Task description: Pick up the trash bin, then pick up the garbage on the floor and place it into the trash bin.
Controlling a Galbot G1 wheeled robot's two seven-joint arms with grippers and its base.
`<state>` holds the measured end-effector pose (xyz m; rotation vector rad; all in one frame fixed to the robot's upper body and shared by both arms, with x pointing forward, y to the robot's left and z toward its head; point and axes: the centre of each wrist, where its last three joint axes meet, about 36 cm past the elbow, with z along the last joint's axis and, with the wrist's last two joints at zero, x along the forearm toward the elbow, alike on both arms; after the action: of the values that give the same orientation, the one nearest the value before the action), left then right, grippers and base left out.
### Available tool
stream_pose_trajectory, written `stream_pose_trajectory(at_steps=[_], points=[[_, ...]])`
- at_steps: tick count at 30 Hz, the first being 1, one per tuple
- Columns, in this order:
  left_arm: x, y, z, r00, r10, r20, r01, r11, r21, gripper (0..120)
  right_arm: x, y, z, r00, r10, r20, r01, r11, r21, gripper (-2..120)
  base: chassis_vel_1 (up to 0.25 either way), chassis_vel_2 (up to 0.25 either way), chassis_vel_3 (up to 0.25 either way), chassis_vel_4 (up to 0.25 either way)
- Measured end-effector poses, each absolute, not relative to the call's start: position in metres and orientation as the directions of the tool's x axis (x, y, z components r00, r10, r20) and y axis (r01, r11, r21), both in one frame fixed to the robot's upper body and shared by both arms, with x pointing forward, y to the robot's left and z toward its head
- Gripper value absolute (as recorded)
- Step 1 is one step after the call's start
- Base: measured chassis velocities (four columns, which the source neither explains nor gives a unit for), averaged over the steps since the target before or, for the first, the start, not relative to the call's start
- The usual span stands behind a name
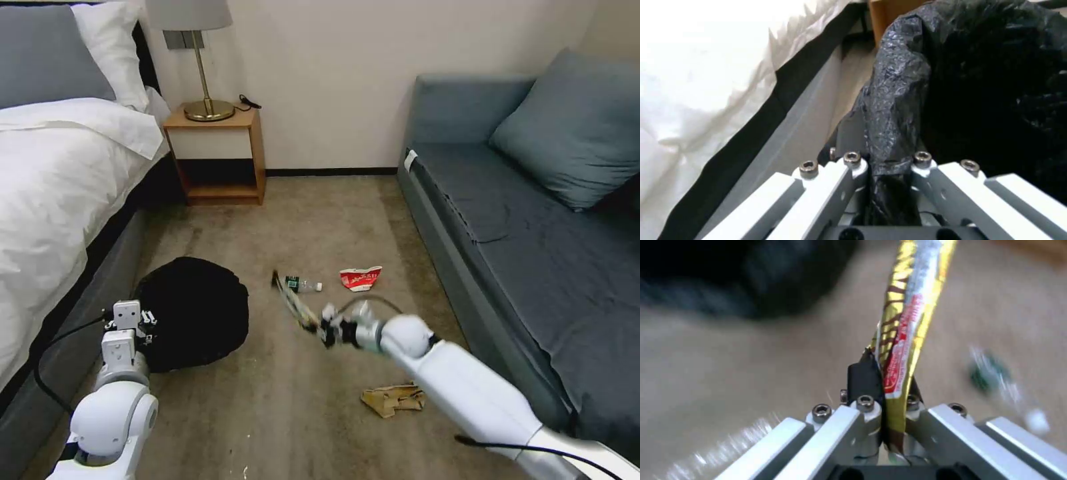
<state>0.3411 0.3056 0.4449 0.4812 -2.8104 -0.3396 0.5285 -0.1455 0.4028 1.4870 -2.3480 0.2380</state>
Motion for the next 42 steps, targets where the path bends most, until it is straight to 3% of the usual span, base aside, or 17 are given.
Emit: stream_pose_trajectory(at_steps=[4,7,12,29,40,42], points=[[0.34,0.301,0.445,-0.911,-0.346,0.223,-0.285,0.921,0.266,4,0.525,-0.131,0.426,-0.351,-0.882,0.315,-0.92,0.387,0.058,0,0.0,0.0,0.0,0.0],[0.339,0.291,0.448,-0.918,-0.332,0.215,-0.273,0.925,0.263,4,0.509,-0.097,0.45,-0.242,-0.946,0.213,-0.961,0.264,0.081,0,0.0,0.0,0.0,0.0],[0.336,0.275,0.454,-0.924,-0.31,0.224,-0.255,0.936,0.243,4,0.494,-0.053,0.429,-0.129,-0.98,0.154,-0.982,0.147,0.116,0,0.0,0.0,0.0,0.0],[0.336,0.267,0.443,-0.919,-0.32,0.231,-0.266,0.935,0.234,4,0.51,-0.059,0.37,-0.23,-0.943,0.241,-0.957,0.264,0.119,0,0.0,0.0,0.0,0.0],[0.341,0.265,0.436,-0.917,-0.321,0.238,-0.268,0.935,0.232,4,0.505,-0.066,0.364,-0.232,-0.935,0.269,-0.958,0.267,0.103,37,0.0,0.0,0.0,0.0],[0.341,0.266,0.436,-0.916,-0.322,0.238,-0.268,0.935,0.232,4,0.505,-0.066,0.364,-0.232,-0.935,0.27,-0.958,0.267,0.102,37,0.0,0.0,0.0,0.0]])
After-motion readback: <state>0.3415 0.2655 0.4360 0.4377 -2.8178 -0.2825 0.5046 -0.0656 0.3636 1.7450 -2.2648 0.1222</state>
